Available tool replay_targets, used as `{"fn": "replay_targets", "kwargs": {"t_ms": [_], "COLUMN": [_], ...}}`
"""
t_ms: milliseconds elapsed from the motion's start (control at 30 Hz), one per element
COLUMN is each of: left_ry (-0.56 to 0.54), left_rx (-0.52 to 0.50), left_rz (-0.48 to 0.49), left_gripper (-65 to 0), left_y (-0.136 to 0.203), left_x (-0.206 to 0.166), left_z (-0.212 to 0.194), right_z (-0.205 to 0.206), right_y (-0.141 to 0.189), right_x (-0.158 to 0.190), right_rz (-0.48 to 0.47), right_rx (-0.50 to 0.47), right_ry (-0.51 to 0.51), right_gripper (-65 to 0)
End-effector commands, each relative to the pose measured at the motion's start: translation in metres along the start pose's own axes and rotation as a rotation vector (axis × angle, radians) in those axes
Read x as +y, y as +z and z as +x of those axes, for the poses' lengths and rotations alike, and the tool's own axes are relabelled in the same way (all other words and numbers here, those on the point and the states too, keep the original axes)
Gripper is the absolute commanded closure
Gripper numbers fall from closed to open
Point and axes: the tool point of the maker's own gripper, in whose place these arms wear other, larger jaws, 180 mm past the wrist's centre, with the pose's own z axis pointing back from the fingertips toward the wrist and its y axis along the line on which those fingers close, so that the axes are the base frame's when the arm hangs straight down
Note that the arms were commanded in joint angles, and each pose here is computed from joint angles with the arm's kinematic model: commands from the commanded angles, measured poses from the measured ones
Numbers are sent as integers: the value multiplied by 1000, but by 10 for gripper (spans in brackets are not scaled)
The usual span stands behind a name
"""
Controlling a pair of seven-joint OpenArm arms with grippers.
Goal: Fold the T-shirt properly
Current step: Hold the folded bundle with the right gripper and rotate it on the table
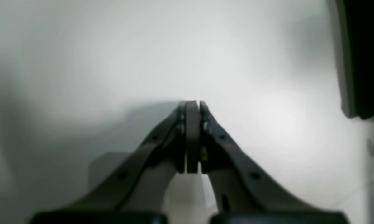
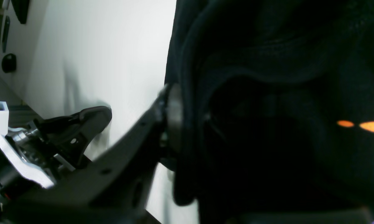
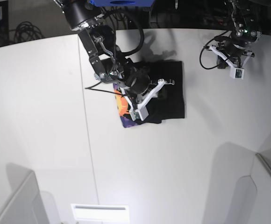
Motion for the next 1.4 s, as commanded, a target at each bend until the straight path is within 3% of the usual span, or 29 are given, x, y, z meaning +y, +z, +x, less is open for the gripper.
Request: {"fn": "replay_targets", "kwargs": {"t_ms": [0, 133, 233, 933, 1167, 1367], "left_ry": [-8, -8, -8, -7, -7, -7], "left_rx": [-23, -23, -23, -22, -22, -22], "left_rz": [7, 7, 7, 8, 8, 8], "left_gripper": [0, 0, 0, 0, 0, 0], "left_y": [3, 3, 3, 4, 4, 4], "left_x": [3, 3, 3, 4, 4, 4], "left_z": [7, 7, 7, 6, 6, 6], "right_z": [14, 14, 14, 30, 9, 5], "right_y": [2, 2, 1, -2, -21, -26], "right_x": [11, 12, 12, 28, 57, 79], "right_rz": [33, 33, 34, 63, 106, 138], "right_rx": [-41, -40, -40, -42, 49, 72], "right_ry": [7, 9, 10, 31, 166, 249], "right_gripper": [-155, -266, -300, -309, -308, -305]}}
